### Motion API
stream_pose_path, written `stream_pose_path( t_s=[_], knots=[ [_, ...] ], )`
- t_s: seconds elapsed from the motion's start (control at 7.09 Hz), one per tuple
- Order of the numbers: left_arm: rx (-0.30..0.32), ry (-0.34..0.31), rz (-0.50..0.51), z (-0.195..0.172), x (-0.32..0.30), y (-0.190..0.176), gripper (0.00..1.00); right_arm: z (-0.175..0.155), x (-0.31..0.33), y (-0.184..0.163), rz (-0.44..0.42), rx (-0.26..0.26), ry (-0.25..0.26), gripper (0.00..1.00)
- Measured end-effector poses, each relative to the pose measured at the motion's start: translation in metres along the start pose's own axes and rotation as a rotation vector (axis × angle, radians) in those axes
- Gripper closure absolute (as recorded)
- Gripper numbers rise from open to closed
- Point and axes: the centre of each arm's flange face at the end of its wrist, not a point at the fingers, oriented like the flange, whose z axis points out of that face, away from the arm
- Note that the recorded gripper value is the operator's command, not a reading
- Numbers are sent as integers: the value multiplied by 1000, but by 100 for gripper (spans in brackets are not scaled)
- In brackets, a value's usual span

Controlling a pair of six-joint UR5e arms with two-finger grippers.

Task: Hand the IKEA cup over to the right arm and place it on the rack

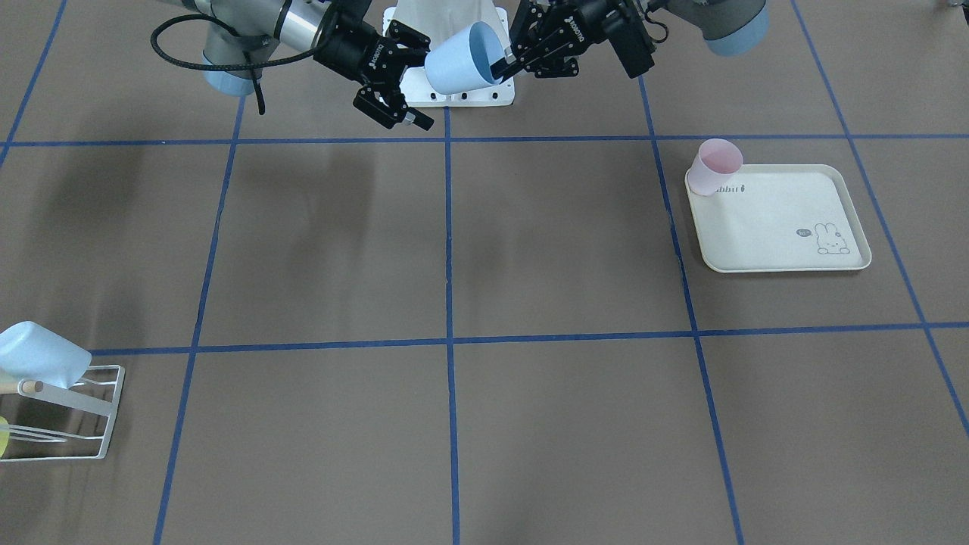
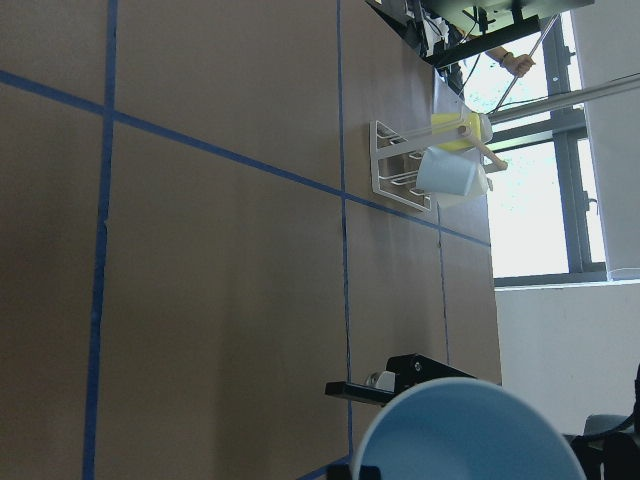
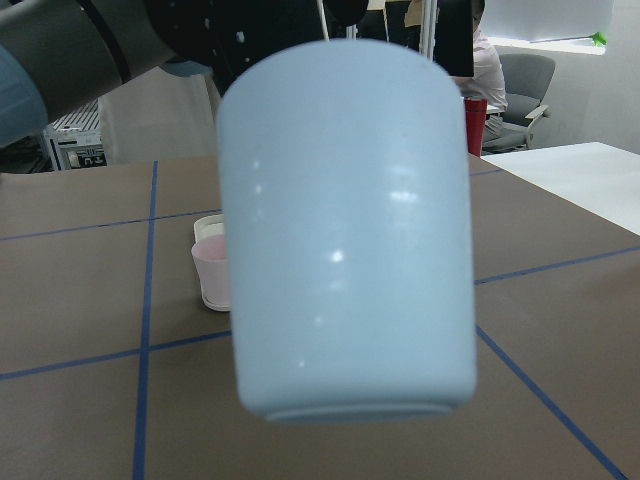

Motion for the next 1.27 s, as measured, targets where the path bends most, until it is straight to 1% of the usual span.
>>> stream_pose_path(
  t_s=[0.28,0.7,0.85,0.99,1.27],
  knots=[
    [3,-6,-9,14,-5,14,100,-2,-1,1,1,10,-5,1],
    [18,-22,-17,25,-14,20,100,-4,-2,3,2,16,-10,2],
    [19,-24,-18,27,-15,21,100,-5,-3,3,2,17,-11,6],
    [20,-25,-19,28,-16,21,100,-5,-3,2,2,19,-12,16],
    [20,-26,-19,28,-16,21,100,-5,-5,-1,3,26,-16,18]
  ],
)
